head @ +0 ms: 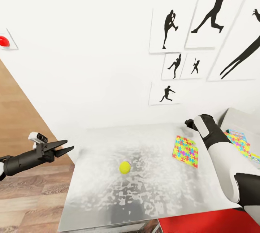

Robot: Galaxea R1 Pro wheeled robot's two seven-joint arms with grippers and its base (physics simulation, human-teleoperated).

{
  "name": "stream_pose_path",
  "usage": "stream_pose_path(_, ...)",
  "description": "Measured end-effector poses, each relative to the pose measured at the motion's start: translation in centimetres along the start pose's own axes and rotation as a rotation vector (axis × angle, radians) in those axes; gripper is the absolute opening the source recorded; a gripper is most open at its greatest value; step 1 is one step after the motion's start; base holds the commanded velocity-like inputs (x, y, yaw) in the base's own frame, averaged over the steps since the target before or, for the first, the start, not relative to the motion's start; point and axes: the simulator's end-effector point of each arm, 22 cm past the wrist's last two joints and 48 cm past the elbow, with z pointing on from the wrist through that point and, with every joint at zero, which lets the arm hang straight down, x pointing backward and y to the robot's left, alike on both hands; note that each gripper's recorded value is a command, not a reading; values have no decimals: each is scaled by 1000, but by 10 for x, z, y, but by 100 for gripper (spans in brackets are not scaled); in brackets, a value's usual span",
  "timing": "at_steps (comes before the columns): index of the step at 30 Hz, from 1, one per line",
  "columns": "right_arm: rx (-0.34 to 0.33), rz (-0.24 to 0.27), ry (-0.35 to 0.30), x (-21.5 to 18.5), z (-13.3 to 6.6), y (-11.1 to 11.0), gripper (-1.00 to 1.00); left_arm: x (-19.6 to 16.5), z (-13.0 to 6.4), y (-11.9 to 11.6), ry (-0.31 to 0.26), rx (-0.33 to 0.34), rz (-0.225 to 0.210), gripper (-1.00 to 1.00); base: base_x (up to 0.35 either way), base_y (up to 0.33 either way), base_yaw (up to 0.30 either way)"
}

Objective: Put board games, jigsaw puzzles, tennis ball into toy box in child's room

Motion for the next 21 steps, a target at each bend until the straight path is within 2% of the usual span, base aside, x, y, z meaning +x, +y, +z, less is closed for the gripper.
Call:
stream_pose_path(4,2,-2,6,3,3,0,100,-41,22,-38,-3,66,116,100,0,0,0)
stream_pose_path(8,5,-4,11,6,7,0,100,-53,53,-63,55,111,186,100,0,0,0)
stream_pose_path(12,8,-7,17,10,10,-1,100,-48,84,-75,124,143,215,100,0,0,0)
stream_pose_path(15,11,-8,21,12,13,-1,100,-36,121,-89,184,186,234,100,0,0,0)
stream_pose_path(18,14,-9,24,14,16,-2,100,-22,153,-94,237,197,241,100,0,0,0)
stream_pose_path(21,15,-10,29,16,18,-2,100,-12,167,-91,266,187,241,100,0,0,0)
